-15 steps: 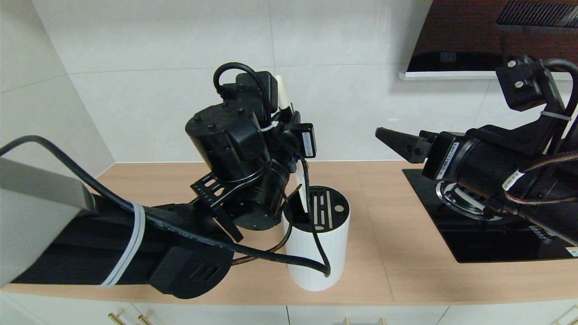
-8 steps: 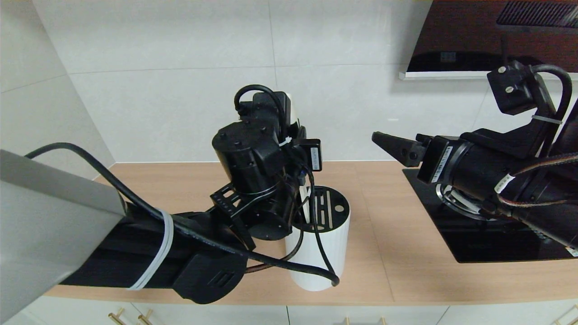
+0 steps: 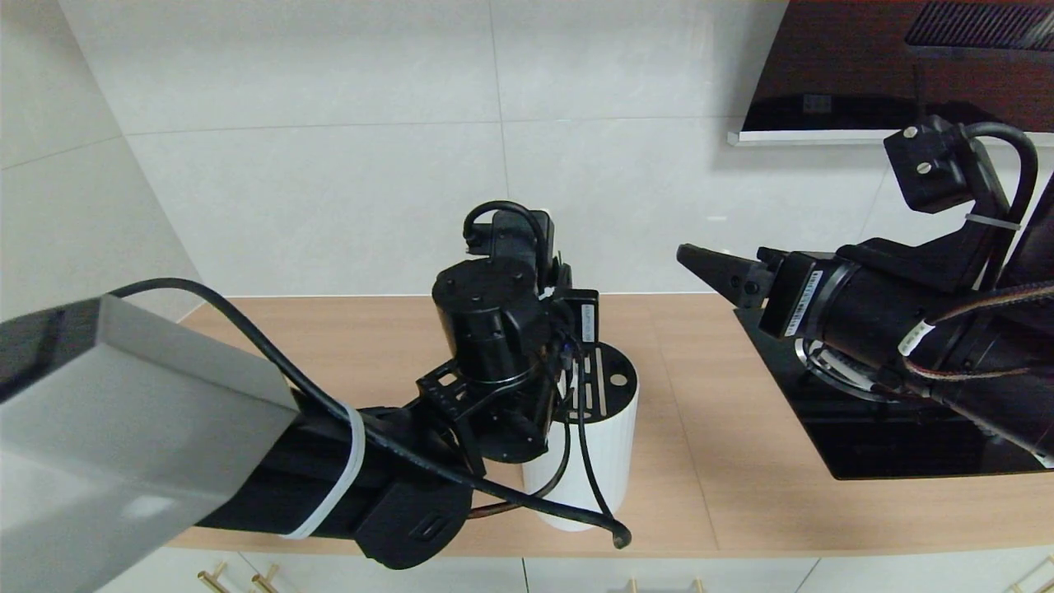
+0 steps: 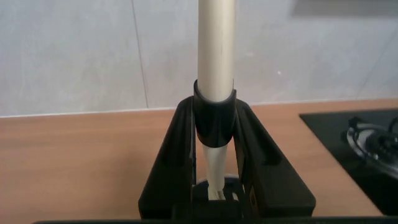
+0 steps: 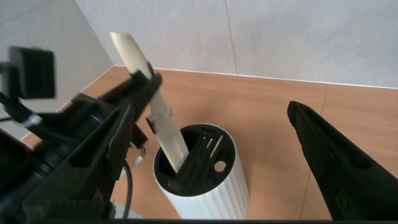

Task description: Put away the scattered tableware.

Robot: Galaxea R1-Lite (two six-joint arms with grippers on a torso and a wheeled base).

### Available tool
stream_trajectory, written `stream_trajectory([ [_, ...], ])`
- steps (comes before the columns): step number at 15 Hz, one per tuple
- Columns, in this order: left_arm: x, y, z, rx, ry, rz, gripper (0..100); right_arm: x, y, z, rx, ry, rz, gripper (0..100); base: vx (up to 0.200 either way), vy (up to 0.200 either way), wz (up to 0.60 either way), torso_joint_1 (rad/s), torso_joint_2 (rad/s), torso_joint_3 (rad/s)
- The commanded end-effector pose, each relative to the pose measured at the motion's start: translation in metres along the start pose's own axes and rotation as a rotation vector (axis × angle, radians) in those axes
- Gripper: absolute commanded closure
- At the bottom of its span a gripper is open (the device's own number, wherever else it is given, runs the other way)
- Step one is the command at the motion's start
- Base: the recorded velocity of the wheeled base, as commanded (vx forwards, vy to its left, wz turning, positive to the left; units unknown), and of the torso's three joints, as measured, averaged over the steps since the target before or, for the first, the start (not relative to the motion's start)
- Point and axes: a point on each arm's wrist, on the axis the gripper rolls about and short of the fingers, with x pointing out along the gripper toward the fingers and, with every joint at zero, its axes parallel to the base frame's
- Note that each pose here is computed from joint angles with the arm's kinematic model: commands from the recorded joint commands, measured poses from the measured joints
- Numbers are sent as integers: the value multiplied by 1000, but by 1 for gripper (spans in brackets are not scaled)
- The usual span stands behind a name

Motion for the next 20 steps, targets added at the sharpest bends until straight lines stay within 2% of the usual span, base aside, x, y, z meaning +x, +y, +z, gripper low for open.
stream_trajectory([
  [1,-1,-2,-17,29,39,-6,100,1,0,-1,0,3,0,0,0,0,0,0,0,0],
  [3,-3,0,-35,61,82,-10,100,1,0,-1,0,3,0,0,0,0,0,0,0,0],
  [7,0,-2,-48,60,80,-7,100,2,0,-3,-2,9,-1,0,0,0,0,0,0,0],
  [9,1,-3,-57,74,99,-7,100,1,0,-2,-1,7,-1,0,0,0,0,0,0,0],
  [16,1,-3,-57,68,91,-7,100,2,0,-4,-21,13,-2,0,0,0,0,0,0,0],
  [17,0,-3,-56,68,89,-5,0,1,0,-4,-20,10,-2,0,0,0,0,0,0,0],
  [20,-2,-3,-49,53,70,-10,0,1,0,-4,-21,12,-2,0,0,0,0,0,0,0],
])
